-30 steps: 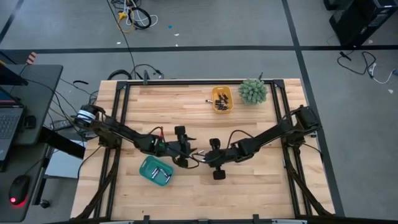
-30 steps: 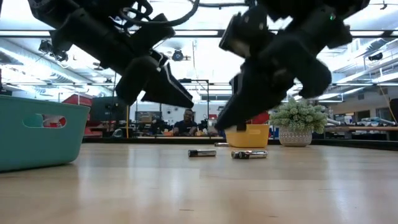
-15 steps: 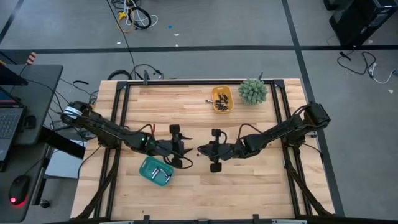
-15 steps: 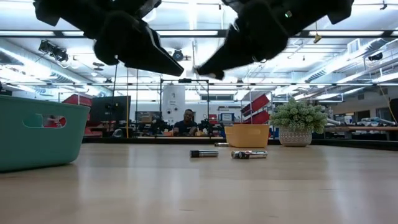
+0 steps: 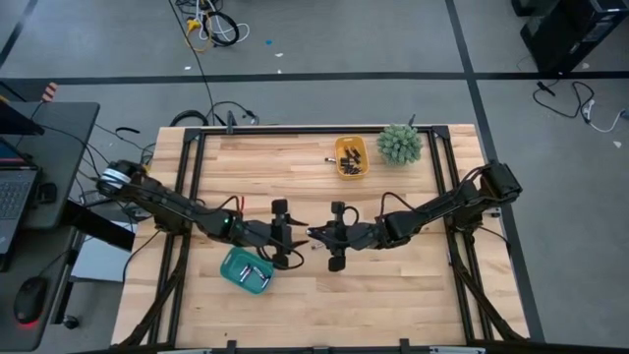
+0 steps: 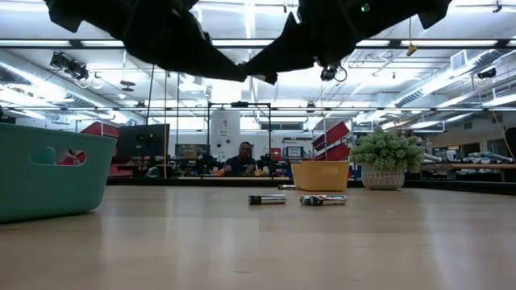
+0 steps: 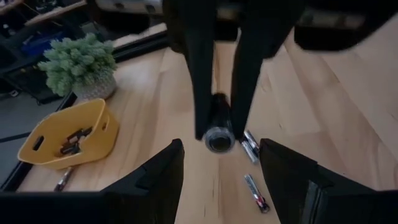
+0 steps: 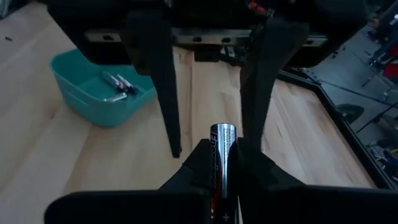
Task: Sort batteries
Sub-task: Put the silver battery into the green bin
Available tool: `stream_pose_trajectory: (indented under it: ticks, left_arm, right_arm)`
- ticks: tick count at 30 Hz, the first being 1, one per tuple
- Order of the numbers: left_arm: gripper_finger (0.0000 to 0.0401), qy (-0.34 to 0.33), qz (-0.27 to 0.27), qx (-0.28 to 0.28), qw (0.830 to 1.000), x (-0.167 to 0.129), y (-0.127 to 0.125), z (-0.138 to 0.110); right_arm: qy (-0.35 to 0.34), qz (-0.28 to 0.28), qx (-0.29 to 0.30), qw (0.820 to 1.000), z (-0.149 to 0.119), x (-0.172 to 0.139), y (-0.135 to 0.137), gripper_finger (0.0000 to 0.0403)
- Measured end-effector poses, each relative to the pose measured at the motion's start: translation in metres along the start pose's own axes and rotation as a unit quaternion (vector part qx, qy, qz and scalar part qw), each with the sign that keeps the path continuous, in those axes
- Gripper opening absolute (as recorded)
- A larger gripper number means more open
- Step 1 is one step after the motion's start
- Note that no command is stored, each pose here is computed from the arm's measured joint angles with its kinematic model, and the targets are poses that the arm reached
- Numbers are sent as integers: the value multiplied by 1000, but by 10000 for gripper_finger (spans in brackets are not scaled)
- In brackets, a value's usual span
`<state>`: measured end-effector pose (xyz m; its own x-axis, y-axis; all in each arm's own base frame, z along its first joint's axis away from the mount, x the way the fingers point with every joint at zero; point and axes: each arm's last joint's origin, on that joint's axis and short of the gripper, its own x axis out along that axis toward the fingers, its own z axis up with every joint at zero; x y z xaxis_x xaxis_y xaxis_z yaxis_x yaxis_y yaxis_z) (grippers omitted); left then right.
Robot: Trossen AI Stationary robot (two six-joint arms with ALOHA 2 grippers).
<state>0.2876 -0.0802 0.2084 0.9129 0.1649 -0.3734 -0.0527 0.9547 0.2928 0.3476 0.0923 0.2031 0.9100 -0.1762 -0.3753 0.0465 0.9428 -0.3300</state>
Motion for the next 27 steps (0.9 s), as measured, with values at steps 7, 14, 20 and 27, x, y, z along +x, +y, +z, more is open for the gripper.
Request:
stream_pose_trajectory:
  ticks: [7, 14, 20, 27]
  left_arm:
    - [206, -27, 4, -67, 997, -12, 8, 12]
    - [202, -31, 31, -177, 983, -14, 18, 14]
    - [202, -49, 43, -219, 973, -7, 33, 15]
    - [202, -78, -13, -218, 973, -6, 36, 21]
  right_arm:
    - [10, -37, -25, 999, -1, -2, 1, 33]
    - [21, -112, -72, 991, 1, -6, 4, 33]
    - [13, -158, -111, 981, 7, -8, 3, 33]
    - [16, -175, -137, 975, 8, -9, 3, 33]
